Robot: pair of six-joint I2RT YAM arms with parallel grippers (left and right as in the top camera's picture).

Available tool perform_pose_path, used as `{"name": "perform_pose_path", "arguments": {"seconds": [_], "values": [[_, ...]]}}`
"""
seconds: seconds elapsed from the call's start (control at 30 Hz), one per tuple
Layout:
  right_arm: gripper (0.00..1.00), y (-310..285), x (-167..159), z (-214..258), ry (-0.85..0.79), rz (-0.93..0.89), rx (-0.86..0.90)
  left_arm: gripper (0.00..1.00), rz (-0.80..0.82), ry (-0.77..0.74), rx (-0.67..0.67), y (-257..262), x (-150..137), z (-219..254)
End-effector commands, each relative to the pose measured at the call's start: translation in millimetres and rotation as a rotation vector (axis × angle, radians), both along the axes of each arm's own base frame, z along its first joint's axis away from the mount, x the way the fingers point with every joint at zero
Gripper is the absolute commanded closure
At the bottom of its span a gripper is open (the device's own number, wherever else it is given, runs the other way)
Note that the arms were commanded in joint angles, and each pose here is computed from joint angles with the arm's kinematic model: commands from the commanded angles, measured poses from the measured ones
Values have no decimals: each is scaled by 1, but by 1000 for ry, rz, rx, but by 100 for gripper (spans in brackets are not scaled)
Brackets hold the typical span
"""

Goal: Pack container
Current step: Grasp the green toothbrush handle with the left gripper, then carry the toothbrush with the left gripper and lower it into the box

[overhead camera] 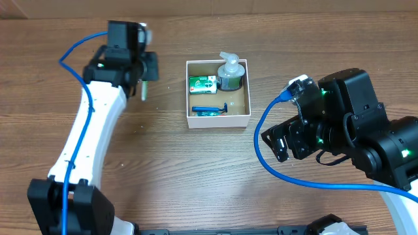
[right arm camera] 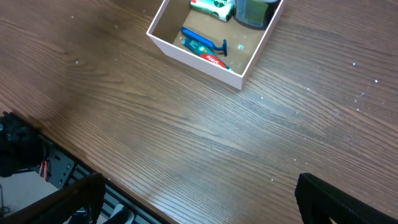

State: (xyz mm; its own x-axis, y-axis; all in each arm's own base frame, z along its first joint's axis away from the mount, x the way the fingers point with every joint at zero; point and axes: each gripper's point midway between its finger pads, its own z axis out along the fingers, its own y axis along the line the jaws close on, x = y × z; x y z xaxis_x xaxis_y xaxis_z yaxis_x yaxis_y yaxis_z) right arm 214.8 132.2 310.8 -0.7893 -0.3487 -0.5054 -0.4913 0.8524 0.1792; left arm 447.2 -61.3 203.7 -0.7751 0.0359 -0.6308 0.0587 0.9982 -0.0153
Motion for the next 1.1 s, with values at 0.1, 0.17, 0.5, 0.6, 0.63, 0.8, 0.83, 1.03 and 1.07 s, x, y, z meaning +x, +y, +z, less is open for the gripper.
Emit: {"name": "perform_pose_path", "arguments": {"seconds": [0.1,0.17,0.5,0.6,0.63,0.8,0.83,1.03,1.07], "values": [[0,-2,1,2,-10,-13,2,96,-738,-147,96,-112,-34,29],[0,-2,1,2,-10,-13,2,96,-902,-193,118,-134,-45,32],[0,-2,1,2,-10,-13,2,96,-1376,-336,372,-184,-73,21],[0,-2,1,2,-10,-13,2,96,-1468,-318,415,-189,-77,4],[0,-2,1,2,-10,-13,2,96,-1484,-304,418,-189,-77,-2],[0,-2,1,2,-10,-13,2,96,-1506,-211,394,-190,-76,-35],[0,-2,1,2,-10,-13,2,96,-1514,-196,392,-190,-76,-41],[0,-2,1,2,-10,-13,2,96,-1557,-112,379,-188,-79,-72],[0,-2,1,2,-10,-13,2,96,-1559,-105,376,-188,-79,-74]]}}
